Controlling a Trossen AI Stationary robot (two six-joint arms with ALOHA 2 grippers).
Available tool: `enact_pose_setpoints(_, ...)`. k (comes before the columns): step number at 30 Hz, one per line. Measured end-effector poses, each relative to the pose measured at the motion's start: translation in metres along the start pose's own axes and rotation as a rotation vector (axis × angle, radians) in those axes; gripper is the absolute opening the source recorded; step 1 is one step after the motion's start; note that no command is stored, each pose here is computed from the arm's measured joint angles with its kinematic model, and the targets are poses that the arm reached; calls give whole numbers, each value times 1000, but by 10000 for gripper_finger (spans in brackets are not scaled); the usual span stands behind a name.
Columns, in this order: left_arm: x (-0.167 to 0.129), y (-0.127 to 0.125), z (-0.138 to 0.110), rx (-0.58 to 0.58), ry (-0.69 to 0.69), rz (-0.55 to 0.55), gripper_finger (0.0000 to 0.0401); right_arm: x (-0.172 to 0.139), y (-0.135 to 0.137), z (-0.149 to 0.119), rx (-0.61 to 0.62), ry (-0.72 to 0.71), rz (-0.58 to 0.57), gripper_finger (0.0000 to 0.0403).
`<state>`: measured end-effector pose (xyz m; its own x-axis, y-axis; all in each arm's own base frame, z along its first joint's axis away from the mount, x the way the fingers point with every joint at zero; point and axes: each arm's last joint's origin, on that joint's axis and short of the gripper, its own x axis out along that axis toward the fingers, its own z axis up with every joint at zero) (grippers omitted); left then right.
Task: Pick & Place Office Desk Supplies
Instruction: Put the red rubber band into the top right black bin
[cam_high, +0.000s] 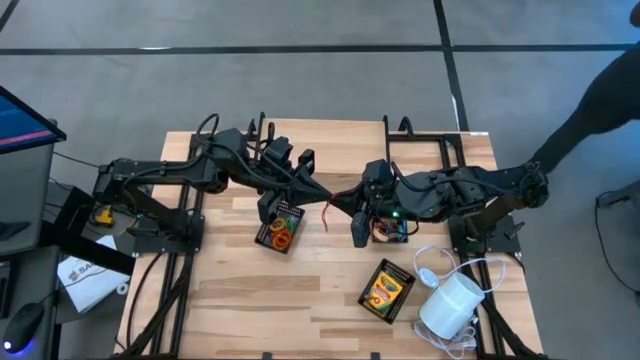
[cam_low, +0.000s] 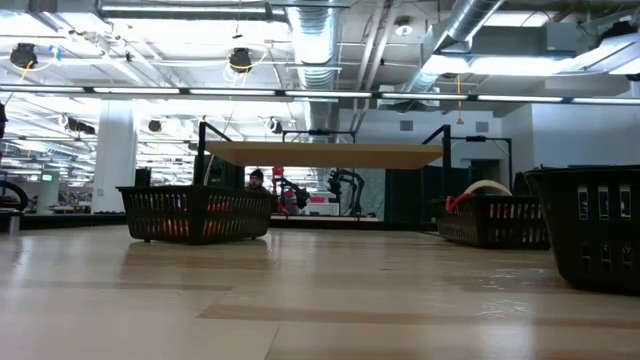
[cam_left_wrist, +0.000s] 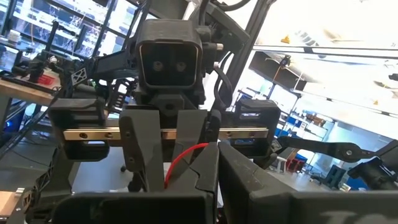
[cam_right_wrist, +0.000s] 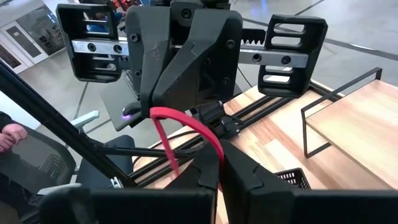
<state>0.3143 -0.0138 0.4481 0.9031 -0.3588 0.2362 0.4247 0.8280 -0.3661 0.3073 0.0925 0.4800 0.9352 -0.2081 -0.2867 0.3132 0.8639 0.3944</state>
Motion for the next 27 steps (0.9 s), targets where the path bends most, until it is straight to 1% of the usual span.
enact_pose_setpoints(12,0,0,0,0,-1,1,0,0,0,0,-3,-1,-1,1)
enact_pose_setpoints(16,0,0,0,1,-1,2,6,0,0,0,-7,-1,-1,1)
enact_pose_setpoints(21,0,0,0,-1,1,6,29,0,0,0,-7,-1,-1,1)
enact_pose_setpoints(27,0,0,0,-1,1,5,71,0,0,0,-7,0,-1,0)
